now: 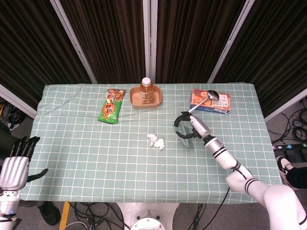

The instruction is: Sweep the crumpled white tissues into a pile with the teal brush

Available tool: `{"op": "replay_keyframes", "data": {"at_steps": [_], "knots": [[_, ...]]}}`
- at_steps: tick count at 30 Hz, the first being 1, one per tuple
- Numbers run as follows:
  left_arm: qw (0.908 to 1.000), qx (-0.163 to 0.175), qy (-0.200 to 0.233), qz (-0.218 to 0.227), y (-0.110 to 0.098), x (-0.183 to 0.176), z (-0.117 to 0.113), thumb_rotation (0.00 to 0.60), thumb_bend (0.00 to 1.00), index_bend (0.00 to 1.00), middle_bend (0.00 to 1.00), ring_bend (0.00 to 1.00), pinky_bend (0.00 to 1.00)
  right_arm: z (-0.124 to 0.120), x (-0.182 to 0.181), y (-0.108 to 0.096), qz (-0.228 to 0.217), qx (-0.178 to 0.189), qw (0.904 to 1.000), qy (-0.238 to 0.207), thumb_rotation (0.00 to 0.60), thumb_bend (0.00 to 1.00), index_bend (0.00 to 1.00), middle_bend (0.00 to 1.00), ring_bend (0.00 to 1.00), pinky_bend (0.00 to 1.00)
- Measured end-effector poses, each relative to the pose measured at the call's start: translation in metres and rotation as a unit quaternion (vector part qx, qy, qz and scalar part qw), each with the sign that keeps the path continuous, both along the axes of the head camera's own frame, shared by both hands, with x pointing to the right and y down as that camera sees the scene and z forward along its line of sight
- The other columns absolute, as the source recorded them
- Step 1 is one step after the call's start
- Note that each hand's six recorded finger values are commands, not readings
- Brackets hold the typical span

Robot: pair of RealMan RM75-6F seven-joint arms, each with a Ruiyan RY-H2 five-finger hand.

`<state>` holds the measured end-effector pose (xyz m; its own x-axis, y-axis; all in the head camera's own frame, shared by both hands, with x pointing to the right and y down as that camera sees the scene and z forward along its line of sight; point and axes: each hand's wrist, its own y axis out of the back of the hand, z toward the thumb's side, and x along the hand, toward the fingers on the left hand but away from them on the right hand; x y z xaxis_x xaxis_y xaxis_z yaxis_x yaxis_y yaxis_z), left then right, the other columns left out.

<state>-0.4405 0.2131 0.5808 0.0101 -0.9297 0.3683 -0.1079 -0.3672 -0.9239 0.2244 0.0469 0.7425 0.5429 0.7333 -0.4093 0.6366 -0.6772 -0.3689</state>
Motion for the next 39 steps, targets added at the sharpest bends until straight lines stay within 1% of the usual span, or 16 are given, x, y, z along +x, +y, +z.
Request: {"op": "replay_keyframes", "data": {"at_steps": [5, 11, 15, 20, 23, 25, 28, 31, 33, 34, 35, 37, 38, 39], "knots": [[1.0, -0.001, 0.001, -0.001, 0.001, 0.0, 0.001, 0.6, 0.01, 0.07, 0.09, 0.0, 0.02, 0.001, -0.038, 0.002, -0.014, -0.001, 0.9994, -0.031, 0.6, 0.39, 0.65, 0.61, 0.3, 0.11], [1.0, -0.003, 0.002, -0.004, 0.002, -0.002, 0.003, 0.6, 0.01, 0.07, 0.09, 0.0, 0.02, 0.003, -0.076, 0.002, -0.026, -0.001, 0.9984, -0.05, 0.6, 0.39, 0.65, 0.61, 0.3, 0.11], [1.0, -0.001, 0.004, -0.004, 0.003, -0.003, 0.003, 0.6, 0.01, 0.07, 0.09, 0.0, 0.02, 0.003, -0.095, 0.004, -0.03, -0.005, 0.9975, -0.065, 0.6, 0.39, 0.65, 0.61, 0.3, 0.11], [1.0, 0.0, 0.007, -0.004, 0.003, -0.003, 0.005, 0.6, 0.01, 0.07, 0.09, 0.0, 0.02, -0.002, -0.096, 0.006, -0.033, 0.004, 0.9965, -0.076, 0.6, 0.39, 0.65, 0.61, 0.3, 0.11], [0.9999, 0.001, 0.01, -0.003, 0.003, -0.003, 0.006, 0.6, 0.01, 0.07, 0.09, 0.0, 0.02, -0.014, -0.083, 0.002, -0.029, 0.024, 0.9958, -0.084, 0.6, 0.38, 0.65, 0.61, 0.3, 0.11], [0.9999, 0.002, 0.011, -0.001, 0.002, -0.003, 0.007, 0.6, 0.01, 0.07, 0.09, 0.0, 0.02, -0.022, -0.069, -0.001, -0.027, 0.042, 0.9956, -0.079, 0.6, 0.39, 0.65, 0.61, 0.3, 0.11], [0.9999, 0.004, 0.014, 0.002, 0.001, -0.003, 0.008, 0.6, 0.01, 0.07, 0.09, 0.0, 0.02, -0.035, -0.038, -0.007, -0.03, 0.075, 0.9958, -0.043, 0.6, 0.38, 0.65, 0.61, 0.3, 0.11], [0.9998, 0.005, 0.017, 0.005, 0.0, -0.003, 0.01, 0.6, 0.01, 0.07, 0.09, 0.0, 0.02, -0.043, -0.004, -0.008, -0.043, 0.106, 0.9932, 0.023, 0.6, 0.38, 0.65, 0.58, 0.28, 0.11], [0.9998, 0.006, 0.02, 0.008, 0.0, -0.002, 0.011, 0.6, 0.01, 0.07, 0.09, 0.0, 0.02, -0.044, 0.014, -0.003, -0.057, 0.119, 0.9882, 0.077, 0.6, 0.37, 0.63, 0.55, 0.25, 0.11], [0.9997, 0.007, 0.021, 0.009, 0.0, -0.001, 0.011, 0.6, 0.01, 0.07, 0.09, 0.0, 0.02, -0.044, 0.023, 0.0, -0.065, 0.124, 0.9849, 0.103, 0.6, 0.37, 0.61, 0.53, 0.24, 0.11], [0.9997, 0.007, 0.022, 0.01, 0.0, 0.0, 0.011, 0.6, 0.01, 0.07, 0.09, 0.0, 0.02, -0.043, 0.034, 0.004, -0.075, 0.128, 0.9792, 0.138, 0.6, 0.37, 0.6, 0.52, 0.22, 0.1], [0.9996, 0.008, 0.022, 0.013, -0.001, 0.001, 0.012, 0.6, 0.01, 0.07, 0.09, 0.0, 0.02, -0.041, 0.049, 0.011, -0.09, 0.13, 0.9688, 0.191, 0.6, 0.37, 0.56, 0.49, 0.2, 0.09], [0.9996, 0.008, 0.023, 0.015, -0.002, 0.002, 0.012, 0.6, 0.01, 0.07, 0.09, 0.0, 0.02, -0.038, 0.058, 0.017, -0.101, 0.128, 0.9609, 0.224, 0.6, 0.37, 0.55, 0.48, 0.19, 0.08], [0.9996, 0.009, 0.023, 0.017, -0.002, 0.003, 0.012, 0.6, 0.01, 0.07, 0.09, 0.0, 0.02, -0.035, 0.065, 0.021, -0.109, 0.124, 0.9546, 0.248, 0.6, 0.37, 0.53, 0.47, 0.18, 0.08]]}}
